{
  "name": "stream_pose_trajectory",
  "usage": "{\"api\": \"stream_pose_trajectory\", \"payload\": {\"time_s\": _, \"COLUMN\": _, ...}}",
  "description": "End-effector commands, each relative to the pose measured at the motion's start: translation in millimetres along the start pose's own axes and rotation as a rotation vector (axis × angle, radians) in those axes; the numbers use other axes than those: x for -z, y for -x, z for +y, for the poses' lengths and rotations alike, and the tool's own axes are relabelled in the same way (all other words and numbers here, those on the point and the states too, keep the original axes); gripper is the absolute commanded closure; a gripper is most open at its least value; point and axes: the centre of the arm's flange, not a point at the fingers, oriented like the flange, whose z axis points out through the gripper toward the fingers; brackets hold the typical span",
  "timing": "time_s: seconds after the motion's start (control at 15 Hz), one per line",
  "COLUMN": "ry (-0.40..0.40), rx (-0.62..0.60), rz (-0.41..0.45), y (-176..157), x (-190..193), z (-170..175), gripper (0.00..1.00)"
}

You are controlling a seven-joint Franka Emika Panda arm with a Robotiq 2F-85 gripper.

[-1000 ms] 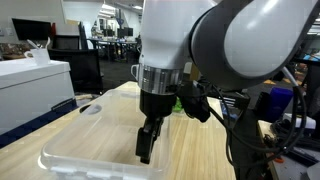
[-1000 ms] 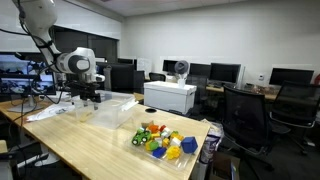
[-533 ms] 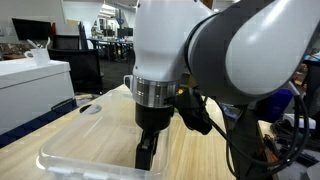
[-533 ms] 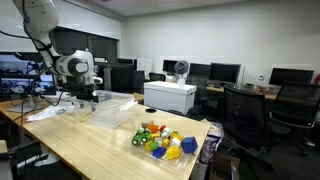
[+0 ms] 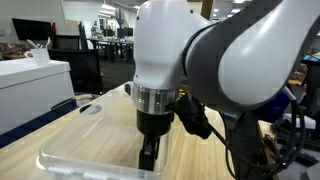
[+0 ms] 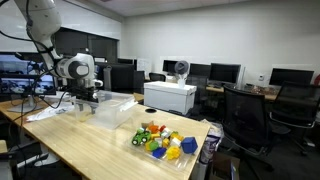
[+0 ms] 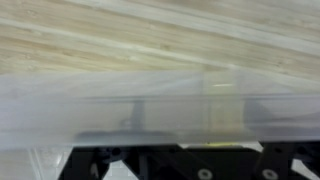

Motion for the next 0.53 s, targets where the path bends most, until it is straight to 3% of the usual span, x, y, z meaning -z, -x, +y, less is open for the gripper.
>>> {"api": "stream_pose_trajectory", "payload": {"time_s": 0.0, "ry": -0.022, "rx": 0.017, "rz": 0.011, "y": -5, "x": -10, "z": 5, "gripper": 0.00}}
{"api": "stream_pose_trajectory", "payload": {"time_s": 0.33, "ry": -0.014, "rx": -0.004, "rz": 0.002, "y": -16, "x": -29, "z": 11, "gripper": 0.00}}
{"api": "stream_pose_trajectory", "payload": {"time_s": 0.47, "ry": -0.002, "rx": -0.088, "rz": 0.024, "y": -6, "x": -20, "z": 47, "gripper": 0.00}}
